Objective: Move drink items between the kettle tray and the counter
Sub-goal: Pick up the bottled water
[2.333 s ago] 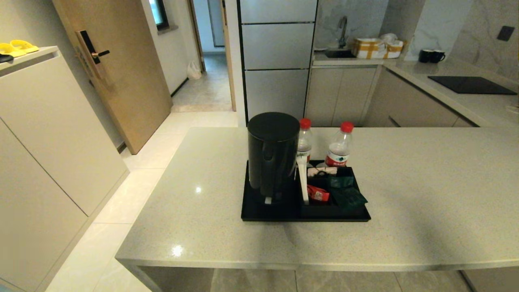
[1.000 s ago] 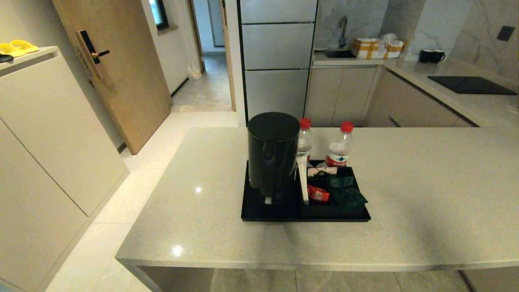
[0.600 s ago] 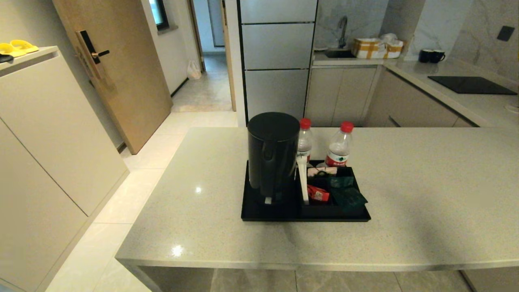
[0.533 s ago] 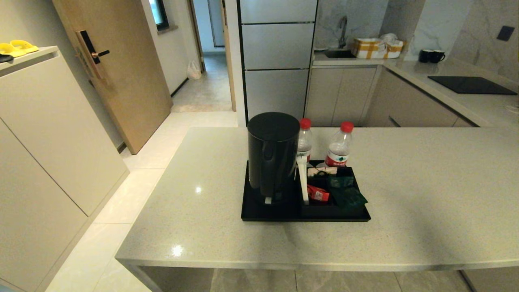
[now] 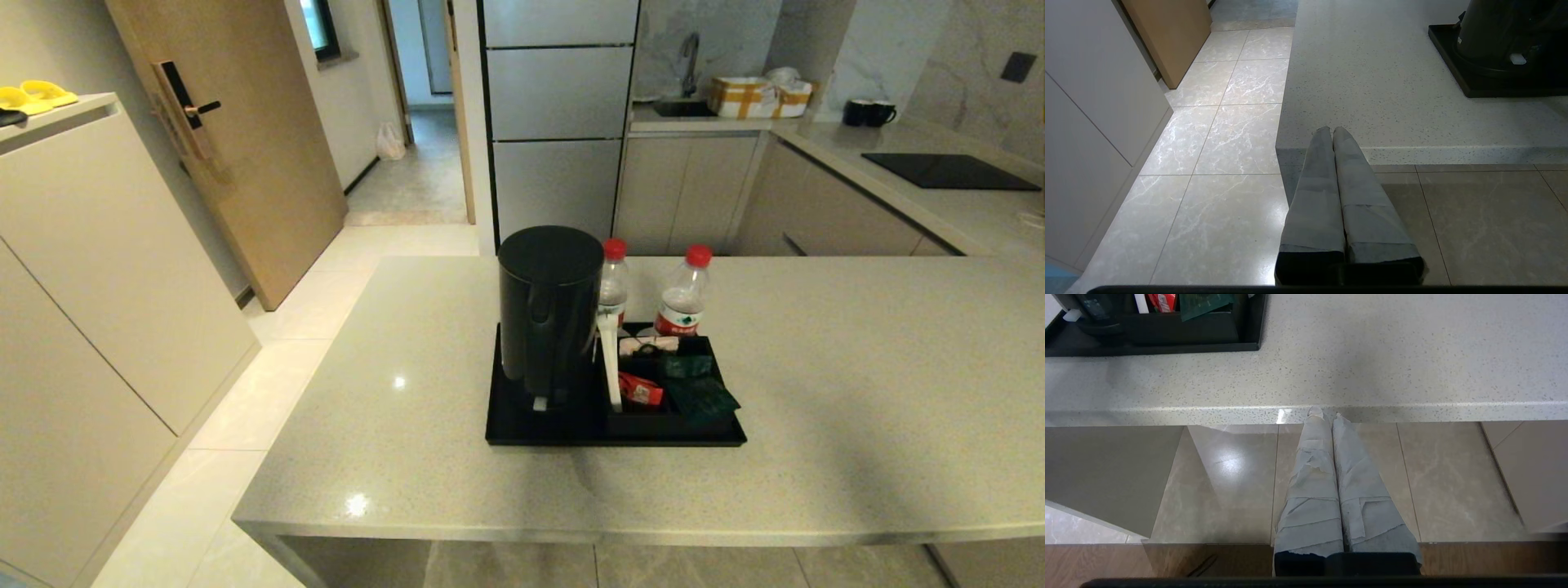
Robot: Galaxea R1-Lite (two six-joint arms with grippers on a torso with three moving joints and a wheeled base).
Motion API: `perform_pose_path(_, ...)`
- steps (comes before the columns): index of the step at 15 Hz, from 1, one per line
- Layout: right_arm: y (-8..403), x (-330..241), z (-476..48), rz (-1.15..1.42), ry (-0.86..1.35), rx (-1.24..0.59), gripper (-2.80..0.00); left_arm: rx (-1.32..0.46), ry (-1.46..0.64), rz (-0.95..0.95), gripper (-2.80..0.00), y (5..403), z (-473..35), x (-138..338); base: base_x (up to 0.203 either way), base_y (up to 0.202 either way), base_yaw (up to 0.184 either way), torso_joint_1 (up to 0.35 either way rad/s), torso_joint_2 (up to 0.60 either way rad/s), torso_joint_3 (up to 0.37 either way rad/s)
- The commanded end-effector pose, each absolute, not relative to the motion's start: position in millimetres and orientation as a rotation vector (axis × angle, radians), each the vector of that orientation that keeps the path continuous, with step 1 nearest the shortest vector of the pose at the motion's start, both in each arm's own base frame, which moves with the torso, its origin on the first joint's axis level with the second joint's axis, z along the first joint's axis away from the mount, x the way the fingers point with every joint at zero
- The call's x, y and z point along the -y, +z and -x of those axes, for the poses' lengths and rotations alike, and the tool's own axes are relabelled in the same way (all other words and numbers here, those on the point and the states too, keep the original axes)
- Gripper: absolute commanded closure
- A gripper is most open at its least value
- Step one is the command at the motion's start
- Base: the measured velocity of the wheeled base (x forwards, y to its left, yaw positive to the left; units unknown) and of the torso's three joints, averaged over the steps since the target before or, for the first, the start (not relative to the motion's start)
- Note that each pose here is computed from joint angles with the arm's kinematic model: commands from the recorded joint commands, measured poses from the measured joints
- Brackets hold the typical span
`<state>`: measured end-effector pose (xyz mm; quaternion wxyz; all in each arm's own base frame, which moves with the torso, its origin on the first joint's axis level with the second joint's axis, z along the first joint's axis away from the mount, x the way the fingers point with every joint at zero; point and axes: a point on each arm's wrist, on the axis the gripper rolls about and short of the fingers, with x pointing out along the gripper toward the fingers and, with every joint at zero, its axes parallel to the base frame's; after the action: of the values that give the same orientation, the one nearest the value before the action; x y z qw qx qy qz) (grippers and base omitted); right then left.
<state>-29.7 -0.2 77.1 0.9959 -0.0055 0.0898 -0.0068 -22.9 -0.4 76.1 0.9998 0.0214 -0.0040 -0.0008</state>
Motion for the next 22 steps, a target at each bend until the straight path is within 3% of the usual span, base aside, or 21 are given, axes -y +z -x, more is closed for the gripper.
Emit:
perform_pose_path(1,77.4,0.2,28.9,0.010,-0.013,-0.192,0.00,0.007,-0.001,-0.043,0.00,76.2,22.8,0.4,0.000,0.000,0.000,0.000,0.00,0.000)
perform_pose_path(4,84.0,0.3,29.1,0.008,-0.014,-0.184,0.00,0.006,-0.001,-0.043,0.00,76.1,22.8,0.4,0.000,0.000,0.000,0.000,0.00,0.000)
perform_pose_path(8,178.3,0.2,12.7,-0.145,-0.024,-0.168,0.00,0.007,-0.001,-0.043,0.00,76.1,22.8,0.4,0.000,0.000,0.000,0.000,0.00,0.000)
perform_pose_path(10,207.9,-0.3,5.6,-0.189,-0.009,-0.246,0.00,0.008,-0.001,-0.043,0.00,76.3,22.8,0.4,0.000,0.000,0.000,0.000,0.00,0.000)
perform_pose_path(13,222.1,-3.0,-7.1,-0.247,0.068,-0.573,0.00,0.006,-0.001,-0.043,0.00,76.1,22.8,0.4,0.000,0.000,0.000,0.000,0.00,0.000)
perform_pose_path(17,229.9,-6.7,-58.9,-0.325,0.187,-0.831,0.00,0.007,-0.001,-0.043,0.00,76.2,22.8,0.4,0.000,0.000,0.000,0.000,0.00,0.000)
perform_pose_path(22,225.3,-23.9,-147.7,-0.383,0.324,-0.875,0.00,0.008,-0.001,-0.043,0.00,76.3,22.8,0.4,0.000,0.000,0.000,0.000,0.00,0.000)
